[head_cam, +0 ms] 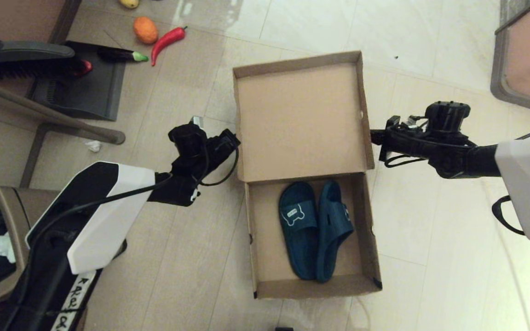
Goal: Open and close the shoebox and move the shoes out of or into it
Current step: Close the shoe box
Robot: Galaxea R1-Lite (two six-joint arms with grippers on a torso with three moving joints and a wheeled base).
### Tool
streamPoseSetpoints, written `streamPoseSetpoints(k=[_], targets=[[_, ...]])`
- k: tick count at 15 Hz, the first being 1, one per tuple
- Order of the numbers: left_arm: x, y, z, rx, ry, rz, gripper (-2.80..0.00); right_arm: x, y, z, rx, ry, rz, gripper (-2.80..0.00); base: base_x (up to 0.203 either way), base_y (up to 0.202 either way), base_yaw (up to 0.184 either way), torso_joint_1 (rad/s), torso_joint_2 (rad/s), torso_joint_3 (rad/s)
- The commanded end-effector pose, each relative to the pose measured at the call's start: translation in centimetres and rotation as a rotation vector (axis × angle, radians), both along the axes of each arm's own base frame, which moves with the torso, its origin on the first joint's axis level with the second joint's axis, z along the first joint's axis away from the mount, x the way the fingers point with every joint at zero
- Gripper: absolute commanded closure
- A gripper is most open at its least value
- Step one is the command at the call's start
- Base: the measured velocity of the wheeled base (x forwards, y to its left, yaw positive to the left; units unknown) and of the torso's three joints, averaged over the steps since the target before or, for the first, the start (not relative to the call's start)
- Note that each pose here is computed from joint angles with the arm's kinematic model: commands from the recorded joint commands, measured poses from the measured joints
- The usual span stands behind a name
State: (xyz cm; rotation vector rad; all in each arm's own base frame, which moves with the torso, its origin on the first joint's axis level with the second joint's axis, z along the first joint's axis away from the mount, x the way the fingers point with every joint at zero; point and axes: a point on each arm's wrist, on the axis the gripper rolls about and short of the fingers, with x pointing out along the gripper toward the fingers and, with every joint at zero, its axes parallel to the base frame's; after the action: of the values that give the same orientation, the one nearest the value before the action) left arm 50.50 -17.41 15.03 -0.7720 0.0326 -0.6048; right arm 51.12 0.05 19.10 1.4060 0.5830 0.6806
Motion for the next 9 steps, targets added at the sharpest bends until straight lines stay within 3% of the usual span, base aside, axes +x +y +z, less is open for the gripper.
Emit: streamPoseSetpoints(k=[1,3,9], targets=[[-0.5,0.2,1.6,-0.015,-0.03,0.0,0.0,-0.6,-0.8,1.5,0.03,-0.024,0.057,0.0,0.0,0.0,0.0,0.0,0.0,0.0],[-0.6,0.0,1.9,-0.016,-0.034,-0.005,0.0,-0.9,-1.2,2.2,0.051,-0.046,0.137,0.0,0.0,0.0,0.0,0.0,0.0,0.0],[-1.6,-1.0,3.6,-0.027,-0.066,-0.037,0.0,-1.0,-0.8,2.2,0.043,-0.037,0.209,0.0,0.0,0.0,0.0,0.0,0.0,0.0]])
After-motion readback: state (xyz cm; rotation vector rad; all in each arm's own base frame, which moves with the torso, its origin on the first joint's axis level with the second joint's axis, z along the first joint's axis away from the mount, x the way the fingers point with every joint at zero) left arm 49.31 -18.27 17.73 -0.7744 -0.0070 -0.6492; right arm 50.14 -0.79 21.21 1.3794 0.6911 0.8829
